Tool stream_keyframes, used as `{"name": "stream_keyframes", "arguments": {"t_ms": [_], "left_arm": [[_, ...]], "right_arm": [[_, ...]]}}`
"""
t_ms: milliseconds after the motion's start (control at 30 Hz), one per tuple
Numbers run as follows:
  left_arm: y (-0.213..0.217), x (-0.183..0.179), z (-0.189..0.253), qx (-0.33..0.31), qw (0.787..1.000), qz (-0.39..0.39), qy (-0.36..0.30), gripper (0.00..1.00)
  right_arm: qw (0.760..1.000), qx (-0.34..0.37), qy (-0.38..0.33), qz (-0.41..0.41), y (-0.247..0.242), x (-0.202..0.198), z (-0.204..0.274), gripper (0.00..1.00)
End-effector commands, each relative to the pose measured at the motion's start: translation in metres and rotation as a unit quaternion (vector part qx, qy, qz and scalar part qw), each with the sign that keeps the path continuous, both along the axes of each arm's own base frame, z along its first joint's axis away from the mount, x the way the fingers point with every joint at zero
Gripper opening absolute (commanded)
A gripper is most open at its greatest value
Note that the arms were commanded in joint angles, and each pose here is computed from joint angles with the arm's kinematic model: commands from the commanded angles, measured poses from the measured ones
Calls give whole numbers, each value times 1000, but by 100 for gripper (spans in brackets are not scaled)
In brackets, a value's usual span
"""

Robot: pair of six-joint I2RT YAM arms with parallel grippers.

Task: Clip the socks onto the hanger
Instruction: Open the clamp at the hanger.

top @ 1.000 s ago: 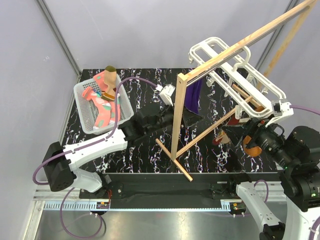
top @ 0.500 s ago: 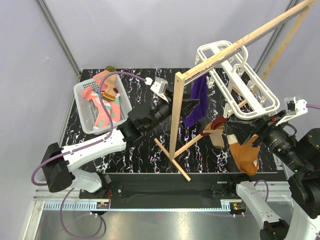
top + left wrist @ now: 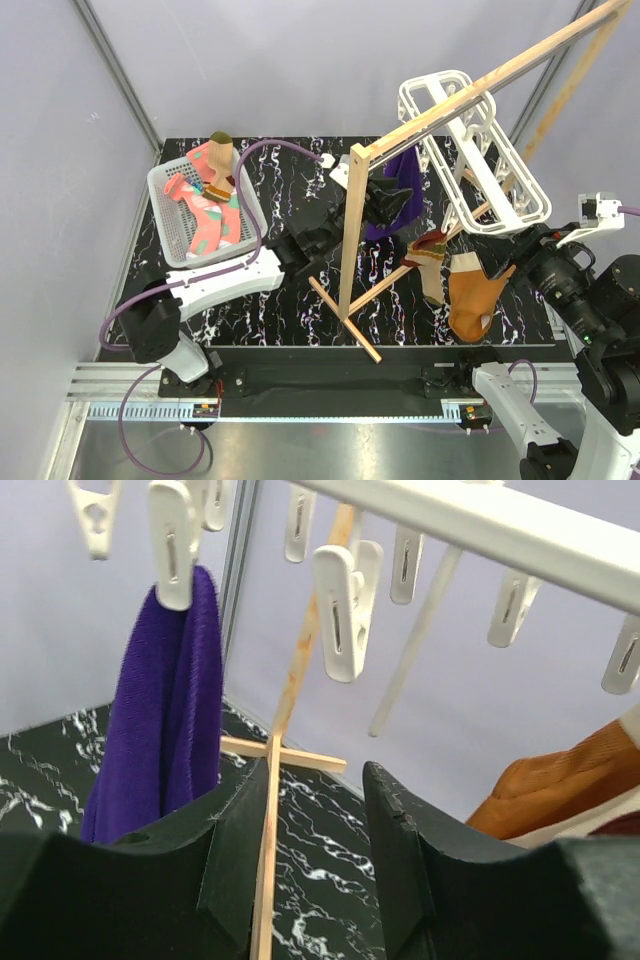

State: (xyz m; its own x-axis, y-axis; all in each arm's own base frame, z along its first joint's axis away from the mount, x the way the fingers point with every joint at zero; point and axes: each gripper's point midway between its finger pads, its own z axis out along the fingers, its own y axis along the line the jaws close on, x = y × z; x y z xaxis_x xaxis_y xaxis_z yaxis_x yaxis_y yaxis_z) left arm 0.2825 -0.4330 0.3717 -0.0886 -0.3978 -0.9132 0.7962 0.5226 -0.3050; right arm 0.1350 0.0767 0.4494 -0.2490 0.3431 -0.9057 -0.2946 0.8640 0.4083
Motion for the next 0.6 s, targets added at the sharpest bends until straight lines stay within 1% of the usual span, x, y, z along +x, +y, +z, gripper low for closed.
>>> {"name": "stream_keyframes", "arguments": {"t_ms": [0, 233, 433, 567], "left_arm": [[8, -1, 64, -58, 993, 7, -99, 47], [-7, -4, 71, -52, 989, -47, -130, 47], [-10, 10, 68, -44, 989, -33, -134, 49], [-14, 13, 71, -38, 989, -30, -143, 49]], "right_arm": [[999, -12, -6, -42, -14, 9, -1, 61], [997, -20, -8, -75, -26, 7, -3, 59], [998, -14, -12, -64, -23, 5, 2, 57], [998, -9, -16, -56, -20, 4, 6, 56]]}}
